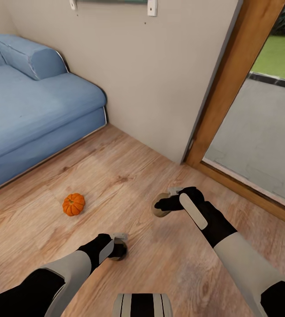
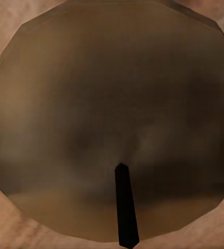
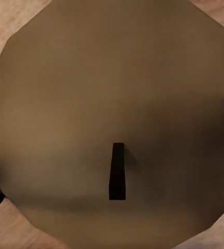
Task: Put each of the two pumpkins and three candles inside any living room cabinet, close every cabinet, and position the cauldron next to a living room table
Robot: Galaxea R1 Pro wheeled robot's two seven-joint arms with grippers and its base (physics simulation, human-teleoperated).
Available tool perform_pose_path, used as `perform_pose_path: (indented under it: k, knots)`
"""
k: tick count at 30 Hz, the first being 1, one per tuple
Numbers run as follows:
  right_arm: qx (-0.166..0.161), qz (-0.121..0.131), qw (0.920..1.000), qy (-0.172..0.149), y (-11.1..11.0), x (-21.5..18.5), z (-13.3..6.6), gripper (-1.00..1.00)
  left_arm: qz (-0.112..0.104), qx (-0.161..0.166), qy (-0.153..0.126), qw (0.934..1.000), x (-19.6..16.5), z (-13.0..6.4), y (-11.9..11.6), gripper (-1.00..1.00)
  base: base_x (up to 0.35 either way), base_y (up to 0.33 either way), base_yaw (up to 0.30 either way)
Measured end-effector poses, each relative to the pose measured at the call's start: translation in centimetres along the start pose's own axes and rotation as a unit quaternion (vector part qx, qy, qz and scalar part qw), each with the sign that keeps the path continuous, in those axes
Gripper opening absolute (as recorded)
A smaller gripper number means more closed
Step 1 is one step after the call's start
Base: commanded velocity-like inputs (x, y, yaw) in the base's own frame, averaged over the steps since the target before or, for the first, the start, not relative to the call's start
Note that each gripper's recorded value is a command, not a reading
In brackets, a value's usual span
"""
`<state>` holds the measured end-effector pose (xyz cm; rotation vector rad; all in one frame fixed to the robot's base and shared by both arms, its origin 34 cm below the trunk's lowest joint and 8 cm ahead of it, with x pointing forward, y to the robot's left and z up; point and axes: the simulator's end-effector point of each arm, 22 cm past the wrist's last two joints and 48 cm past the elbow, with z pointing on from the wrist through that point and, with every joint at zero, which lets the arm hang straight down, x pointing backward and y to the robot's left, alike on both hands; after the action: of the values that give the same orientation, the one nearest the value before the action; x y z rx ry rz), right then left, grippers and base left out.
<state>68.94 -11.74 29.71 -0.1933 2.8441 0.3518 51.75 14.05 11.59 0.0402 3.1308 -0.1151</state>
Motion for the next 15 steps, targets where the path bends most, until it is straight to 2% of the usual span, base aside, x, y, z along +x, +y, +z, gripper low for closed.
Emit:
perform_pose_path:
  k: [15]
  knots:
    - [0.006,-0.005,0.9997,-0.023,0.4,-1.7,-3.1,-1.0,0.004,-0.002,-0.032,0.9995,-2.4,-3.0,-0.1,-1.0,0.0,0.0,0.0]
